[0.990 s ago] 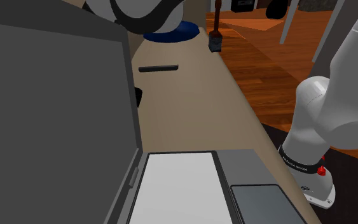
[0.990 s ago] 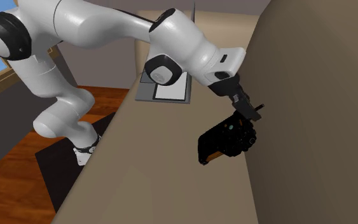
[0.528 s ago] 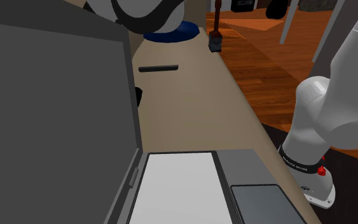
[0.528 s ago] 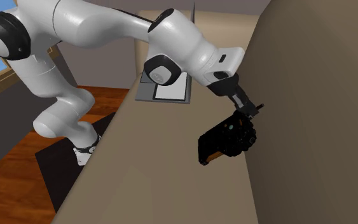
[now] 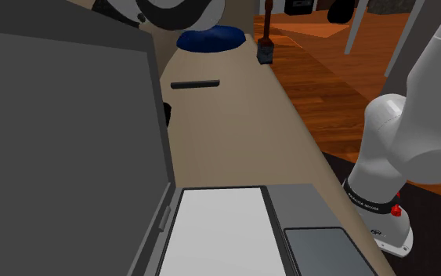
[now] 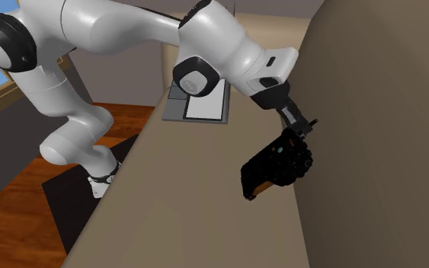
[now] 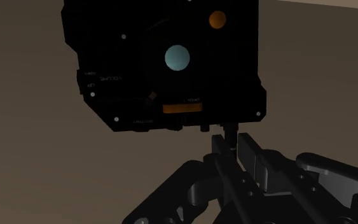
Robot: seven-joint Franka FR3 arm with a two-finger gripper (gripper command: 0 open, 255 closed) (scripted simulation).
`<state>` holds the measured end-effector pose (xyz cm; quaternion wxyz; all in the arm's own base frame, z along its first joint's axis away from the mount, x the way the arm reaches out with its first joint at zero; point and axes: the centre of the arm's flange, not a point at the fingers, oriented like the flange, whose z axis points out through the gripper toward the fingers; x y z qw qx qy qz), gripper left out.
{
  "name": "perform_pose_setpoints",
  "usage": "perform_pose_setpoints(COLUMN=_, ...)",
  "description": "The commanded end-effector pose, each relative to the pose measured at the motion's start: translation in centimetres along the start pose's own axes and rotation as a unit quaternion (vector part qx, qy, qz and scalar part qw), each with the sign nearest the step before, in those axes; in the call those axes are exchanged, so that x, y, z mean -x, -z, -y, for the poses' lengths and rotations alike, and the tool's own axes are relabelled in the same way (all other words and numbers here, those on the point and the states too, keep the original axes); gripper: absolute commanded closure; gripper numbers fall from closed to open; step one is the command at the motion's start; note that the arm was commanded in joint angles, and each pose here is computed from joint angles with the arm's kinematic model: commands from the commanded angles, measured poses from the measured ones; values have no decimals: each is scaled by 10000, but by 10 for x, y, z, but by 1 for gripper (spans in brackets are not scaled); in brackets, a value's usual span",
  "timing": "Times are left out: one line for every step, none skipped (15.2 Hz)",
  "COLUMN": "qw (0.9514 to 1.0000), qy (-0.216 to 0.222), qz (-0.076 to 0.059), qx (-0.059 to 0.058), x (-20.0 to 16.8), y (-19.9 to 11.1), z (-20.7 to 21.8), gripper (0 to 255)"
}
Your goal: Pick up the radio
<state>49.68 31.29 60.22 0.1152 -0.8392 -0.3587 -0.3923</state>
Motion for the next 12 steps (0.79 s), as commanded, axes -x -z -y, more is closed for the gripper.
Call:
perform_pose_setpoints(qw=10000, qy=2, qz=-1, qx=0, x=-8, y=7, z=-1, gripper=255)
perform_pose_setpoints(qw=10000, qy=2, qz=-1, qx=0, x=-12, y=11, z=-2, gripper=255)
perform_pose_setpoints(qw=10000, qy=2, qz=-1, qx=0, x=-16, y=14, z=-2, gripper=255)
perform_pose_setpoints(qw=10000, qy=2, qz=-1, qx=0, x=-19, y=18, z=-3, gripper=255)
perform_pose_setpoints(qw=10000, qy=2, qz=-1, qx=0, x=-23, y=21, z=-3, gripper=255)
perform_pose_setpoints(qw=10000, qy=2, qz=-1, qx=0, x=-27, y=25, z=-4, gripper=255)
perform_pose_setpoints(qw=10000, qy=2, qz=-1, qx=0, x=-31, y=28, z=-4, gripper=255)
perform_pose_setpoints(qw=10000, qy=2, qz=-1, qx=0, x=-35, y=32, z=-5, gripper=255)
perform_pose_setpoints(qw=10000, qy=2, qz=-1, qx=0, x=-39, y=35, z=-5, gripper=255)
perform_pose_setpoints(qw=10000, qy=2, qz=-1, qx=0, x=-43, y=39, z=-5, gripper=255)
perform_pose_setpoints(qw=10000, qy=2, qz=-1, qx=1, x=-43, y=39, z=-6, gripper=255)
perform_pose_setpoints(qw=10000, qy=2, qz=-1, qx=0, x=-44, y=39, z=-6, gripper=255)
